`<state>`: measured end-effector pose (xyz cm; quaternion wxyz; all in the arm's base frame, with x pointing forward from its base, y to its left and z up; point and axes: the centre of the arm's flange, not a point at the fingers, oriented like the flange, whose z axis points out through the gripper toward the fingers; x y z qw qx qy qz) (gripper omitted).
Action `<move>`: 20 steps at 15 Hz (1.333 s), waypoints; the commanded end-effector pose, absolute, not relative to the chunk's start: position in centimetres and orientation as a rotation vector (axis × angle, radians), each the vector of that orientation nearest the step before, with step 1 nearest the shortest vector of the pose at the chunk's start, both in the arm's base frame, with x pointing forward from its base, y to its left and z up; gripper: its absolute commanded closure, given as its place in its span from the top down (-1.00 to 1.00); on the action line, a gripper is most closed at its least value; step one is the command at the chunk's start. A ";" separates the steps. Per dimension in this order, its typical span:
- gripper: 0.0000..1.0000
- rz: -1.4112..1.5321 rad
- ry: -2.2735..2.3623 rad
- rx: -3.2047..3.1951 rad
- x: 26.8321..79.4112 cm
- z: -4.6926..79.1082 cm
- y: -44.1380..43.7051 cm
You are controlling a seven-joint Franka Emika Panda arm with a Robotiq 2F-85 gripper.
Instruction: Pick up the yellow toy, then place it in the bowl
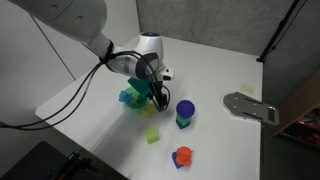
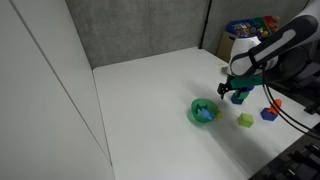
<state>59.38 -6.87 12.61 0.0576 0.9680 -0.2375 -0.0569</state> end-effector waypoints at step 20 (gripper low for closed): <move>1.00 -0.030 -0.900 3.057 58.1 6.2 -3.0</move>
